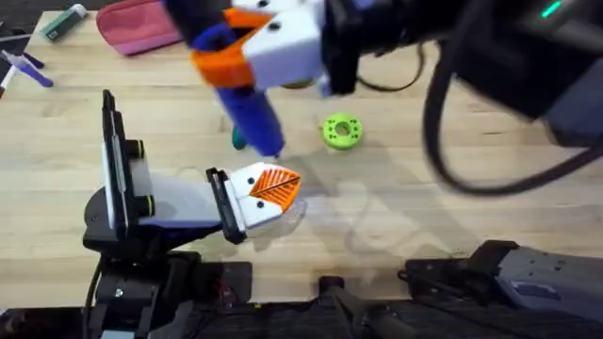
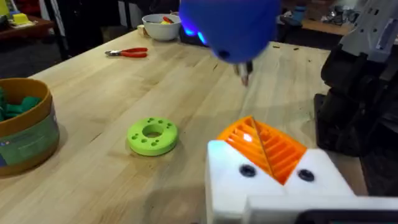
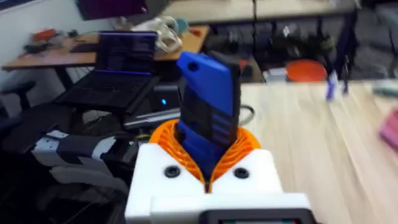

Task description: Pick up the gripper from the table and insert it into the empty holder that is missing its gripper. Then pick up a screw, insert it into the mounting hole, and use the screwdriver to tighten it. Finally, clean up the table by picking up the vegetable and placing it into the bucket.

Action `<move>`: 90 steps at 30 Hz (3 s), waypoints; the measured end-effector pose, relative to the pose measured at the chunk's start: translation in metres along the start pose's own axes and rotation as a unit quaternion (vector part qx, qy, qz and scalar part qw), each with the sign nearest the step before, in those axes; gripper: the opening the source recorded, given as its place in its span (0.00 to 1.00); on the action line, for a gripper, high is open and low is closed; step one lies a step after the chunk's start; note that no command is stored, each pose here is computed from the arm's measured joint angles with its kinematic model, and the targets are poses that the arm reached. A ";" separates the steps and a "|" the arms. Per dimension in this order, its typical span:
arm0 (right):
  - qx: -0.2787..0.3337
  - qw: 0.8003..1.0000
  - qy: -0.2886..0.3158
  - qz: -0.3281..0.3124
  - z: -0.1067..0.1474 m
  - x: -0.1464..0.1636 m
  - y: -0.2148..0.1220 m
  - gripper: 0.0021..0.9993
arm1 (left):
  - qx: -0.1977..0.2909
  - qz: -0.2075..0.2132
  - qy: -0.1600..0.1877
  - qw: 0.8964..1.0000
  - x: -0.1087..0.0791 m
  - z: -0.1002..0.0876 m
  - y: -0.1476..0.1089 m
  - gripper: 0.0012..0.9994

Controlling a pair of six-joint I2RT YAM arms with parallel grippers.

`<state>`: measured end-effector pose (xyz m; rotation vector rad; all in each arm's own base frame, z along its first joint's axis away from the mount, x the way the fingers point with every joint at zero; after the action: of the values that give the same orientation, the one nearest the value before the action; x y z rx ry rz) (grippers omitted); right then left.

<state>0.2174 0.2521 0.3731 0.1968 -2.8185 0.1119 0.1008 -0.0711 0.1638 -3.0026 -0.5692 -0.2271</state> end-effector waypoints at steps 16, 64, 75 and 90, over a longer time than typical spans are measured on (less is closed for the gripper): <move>0.208 0.906 -0.011 0.369 -0.030 -0.002 -0.119 0.03 | 0.000 0.000 0.000 1.000 0.000 0.000 0.000 0.02; 0.579 0.673 0.066 0.455 0.197 -0.134 -0.207 0.98 | 0.000 0.000 0.000 1.000 0.000 0.000 0.000 0.02; 0.534 0.684 0.094 0.488 0.194 -0.138 -0.204 0.99 | 0.000 0.000 0.000 1.000 0.000 0.000 0.000 0.02; 0.213 0.650 0.259 0.682 0.088 -0.103 -0.209 0.99 | 0.000 0.000 0.000 1.000 0.000 0.000 0.000 0.02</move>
<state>0.3180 0.0501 0.2687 -1.5901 -1.6800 0.9464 0.1008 -0.0711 0.1638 -3.0026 -0.5692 -0.2271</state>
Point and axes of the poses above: each hand's point on the last joint's axis, 136 mm out from that joint toward the fingers, its own y axis out along the fingers, its own x axis along the line the jaws close on, z = x × y, the point moved 10 cm from there along -y, back along the fingers, and after that the axes turned 12 degrees about y, right-handed, at the moved point
